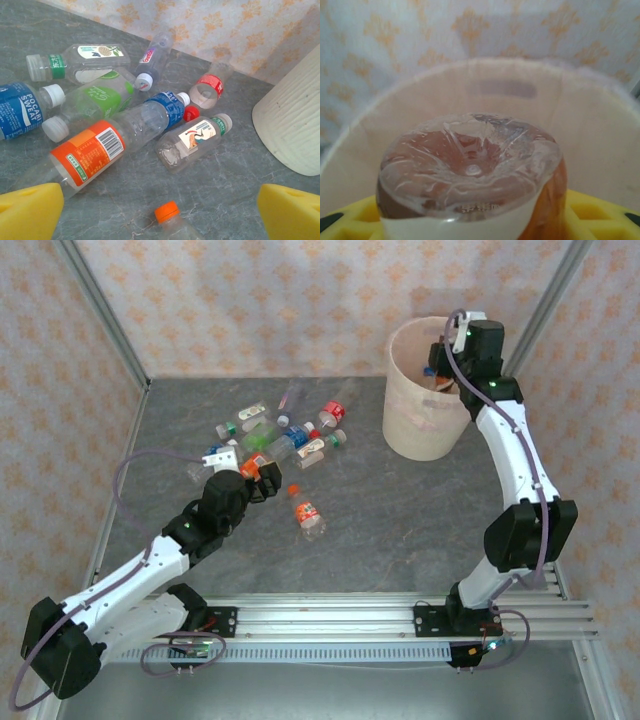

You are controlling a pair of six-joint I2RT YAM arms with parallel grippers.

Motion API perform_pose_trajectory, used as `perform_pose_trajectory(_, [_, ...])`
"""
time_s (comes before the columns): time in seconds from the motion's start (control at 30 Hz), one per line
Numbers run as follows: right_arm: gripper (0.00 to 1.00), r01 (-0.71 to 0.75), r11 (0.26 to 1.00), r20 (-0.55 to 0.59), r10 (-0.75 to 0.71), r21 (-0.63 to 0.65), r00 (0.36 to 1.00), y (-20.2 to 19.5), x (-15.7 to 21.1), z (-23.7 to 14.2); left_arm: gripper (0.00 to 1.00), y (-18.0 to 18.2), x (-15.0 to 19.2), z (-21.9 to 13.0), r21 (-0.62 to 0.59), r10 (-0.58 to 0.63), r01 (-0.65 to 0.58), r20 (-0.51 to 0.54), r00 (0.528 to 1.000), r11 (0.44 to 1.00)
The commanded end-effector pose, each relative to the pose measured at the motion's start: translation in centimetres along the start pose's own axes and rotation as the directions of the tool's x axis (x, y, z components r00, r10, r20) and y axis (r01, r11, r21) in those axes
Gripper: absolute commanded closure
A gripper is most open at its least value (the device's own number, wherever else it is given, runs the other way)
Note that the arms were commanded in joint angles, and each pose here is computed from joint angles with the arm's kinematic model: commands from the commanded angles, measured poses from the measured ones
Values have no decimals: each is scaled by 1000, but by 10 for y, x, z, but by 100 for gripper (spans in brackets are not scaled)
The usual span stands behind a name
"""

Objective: Put the plastic bottles in the bin

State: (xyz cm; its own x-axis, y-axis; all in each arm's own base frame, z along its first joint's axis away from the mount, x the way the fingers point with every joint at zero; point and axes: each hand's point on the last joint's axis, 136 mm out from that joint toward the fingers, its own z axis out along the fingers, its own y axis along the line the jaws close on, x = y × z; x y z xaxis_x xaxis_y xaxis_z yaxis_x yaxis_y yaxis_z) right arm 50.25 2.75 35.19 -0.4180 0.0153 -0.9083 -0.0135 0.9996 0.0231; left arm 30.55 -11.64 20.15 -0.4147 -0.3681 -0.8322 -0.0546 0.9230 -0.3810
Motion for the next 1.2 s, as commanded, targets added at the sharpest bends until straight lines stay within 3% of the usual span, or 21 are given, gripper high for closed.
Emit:
perform_pose_trajectory(0.0, [41,74,996,-85,-77,-44,993,5,19,-10,0,12,6,0,-48,0,0,-7,1000,999])
perform_pose_trajectory(0.2, [26,68,994,-194,-85,-88,977,11,46,-12,0,18,9,2,-73,-12,12,-6,1000,997])
perform_pose_trajectory(0.4, [22,21,995,-159,-36,-95,987,14,33,-19,0,21,12,3,-88,-16,14,-14,1000,996])
perform_pose_trajectory(0.77, [12,-143,975,-57,135,-169,989,30,4,-55,0,50,17,8,-222,-80,74,-15,997,972])
perform_pose_trajectory(0.87, [1,-168,962,-21,167,-216,986,43,-3,-72,0,57,19,11,-254,-106,98,-21,994,962])
perform_pose_trajectory(1.17, [1,-177,902,21,201,-394,979,118,15,-116,0,75,21,14,-356,-157,134,-35,987,925])
